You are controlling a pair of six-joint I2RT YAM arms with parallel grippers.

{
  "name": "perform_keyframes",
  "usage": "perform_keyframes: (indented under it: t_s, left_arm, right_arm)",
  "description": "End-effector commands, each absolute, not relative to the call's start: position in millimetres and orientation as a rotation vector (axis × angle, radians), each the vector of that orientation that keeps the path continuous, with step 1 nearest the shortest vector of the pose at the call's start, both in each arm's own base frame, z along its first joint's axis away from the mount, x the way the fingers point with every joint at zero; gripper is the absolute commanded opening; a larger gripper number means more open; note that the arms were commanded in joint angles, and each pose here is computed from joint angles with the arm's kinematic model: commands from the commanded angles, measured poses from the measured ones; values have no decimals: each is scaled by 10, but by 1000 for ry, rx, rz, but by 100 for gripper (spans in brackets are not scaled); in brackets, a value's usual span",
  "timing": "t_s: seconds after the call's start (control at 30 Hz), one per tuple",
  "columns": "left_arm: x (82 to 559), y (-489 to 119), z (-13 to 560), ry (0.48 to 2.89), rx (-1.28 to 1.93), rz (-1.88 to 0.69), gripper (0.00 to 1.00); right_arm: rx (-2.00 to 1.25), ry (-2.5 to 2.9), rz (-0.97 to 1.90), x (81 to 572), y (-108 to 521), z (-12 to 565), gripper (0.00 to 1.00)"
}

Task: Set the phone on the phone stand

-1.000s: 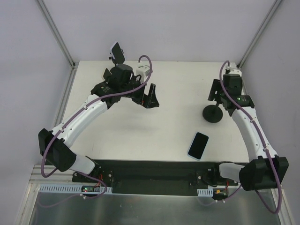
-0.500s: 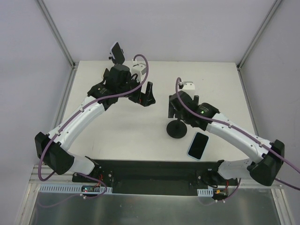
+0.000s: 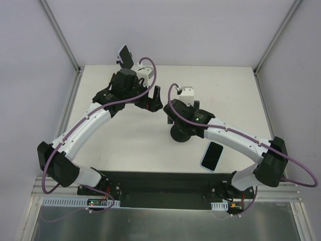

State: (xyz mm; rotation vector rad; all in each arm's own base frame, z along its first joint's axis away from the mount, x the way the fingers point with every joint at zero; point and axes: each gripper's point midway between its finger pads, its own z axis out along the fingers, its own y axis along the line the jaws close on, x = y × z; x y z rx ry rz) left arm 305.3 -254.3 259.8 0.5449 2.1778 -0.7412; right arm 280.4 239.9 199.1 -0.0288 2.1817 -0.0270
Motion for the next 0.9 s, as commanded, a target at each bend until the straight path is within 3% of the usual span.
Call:
perform_keyframes:
  t_s: [0.0, 0.03, 0.13, 0.4, 0.6, 0.77, 0.87]
  left_arm:
    - [3124, -2507, 2653, 2144, 540, -721, 95]
    - [3127, -2509, 2655, 2144, 538, -724, 95]
    - [3116, -2523, 2649, 2149, 540, -742, 95]
    - [3113, -2544, 2635, 2150, 554, -756, 96]
    - [3117, -2528, 2643, 2145, 556, -748, 96]
    - [3070, -2571, 2663, 2138, 584, -786, 96]
    - [3037, -2613, 2678, 2136, 599, -823, 97]
  right_arm:
    - [-4, 2071, 78, 2944, 2559, 2344, 42]
    - [-36, 2082, 120, 2926, 2635, 2326, 67]
    - [-122, 2102, 179, 2855, 2726, 2295, 99]
    - [-194, 2083, 206, 2759, 2641, 2488, 100]
    - [-172, 1994, 123, 2608, 2046, 2792, 100]
    - [-20, 2055, 47, 2342, 1280, 2415, 100]
    - [117, 2261, 147, 2096, 1049, 1768, 99]
